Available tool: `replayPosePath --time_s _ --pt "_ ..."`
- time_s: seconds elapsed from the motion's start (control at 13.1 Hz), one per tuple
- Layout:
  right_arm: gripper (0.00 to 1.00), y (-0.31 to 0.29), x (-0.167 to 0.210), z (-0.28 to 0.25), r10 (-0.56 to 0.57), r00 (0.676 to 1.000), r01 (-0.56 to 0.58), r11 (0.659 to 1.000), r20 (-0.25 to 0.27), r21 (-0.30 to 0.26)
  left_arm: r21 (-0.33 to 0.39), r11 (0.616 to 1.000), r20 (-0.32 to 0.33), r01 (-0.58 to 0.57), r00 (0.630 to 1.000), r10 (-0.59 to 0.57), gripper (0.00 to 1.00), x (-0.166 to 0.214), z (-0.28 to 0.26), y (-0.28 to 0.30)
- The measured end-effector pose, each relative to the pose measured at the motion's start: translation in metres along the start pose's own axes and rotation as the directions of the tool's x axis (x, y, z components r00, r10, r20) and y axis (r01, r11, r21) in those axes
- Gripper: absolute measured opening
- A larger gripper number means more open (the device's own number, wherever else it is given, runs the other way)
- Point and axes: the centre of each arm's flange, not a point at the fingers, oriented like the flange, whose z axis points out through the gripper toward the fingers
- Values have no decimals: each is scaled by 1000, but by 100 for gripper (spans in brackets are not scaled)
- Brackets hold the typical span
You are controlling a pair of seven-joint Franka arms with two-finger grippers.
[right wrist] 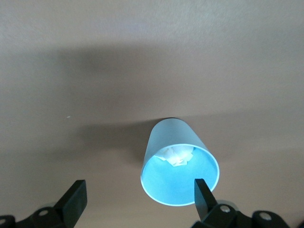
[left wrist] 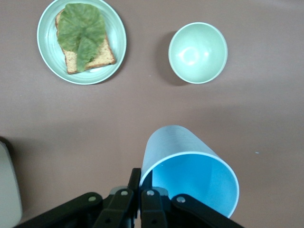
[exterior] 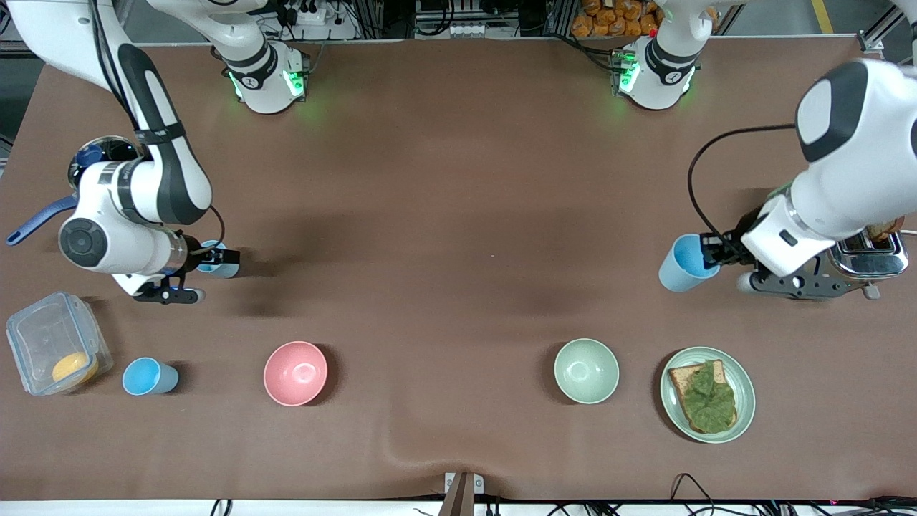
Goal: Stack blue cups with both arms
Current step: 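Lift the blue cup by the saucepan with the right gripper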
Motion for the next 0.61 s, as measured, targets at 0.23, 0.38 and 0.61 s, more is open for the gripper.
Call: replayPosePath --time_s 0.23,0.38,0.61 --pt "100 0 3 18 0 1000 0 1000 26 -3 -6 1000 36 -4 999 4 3 0 19 24" --pt "81 0 4 28 0 999 0 1000 41 -5 -9 1000 58 -12 998 12 3 2 32 29" --pt "44 -1 5 33 -1 999 1 1000 52 -6 -2 1000 55 -7 998 7 3 4 33 24"
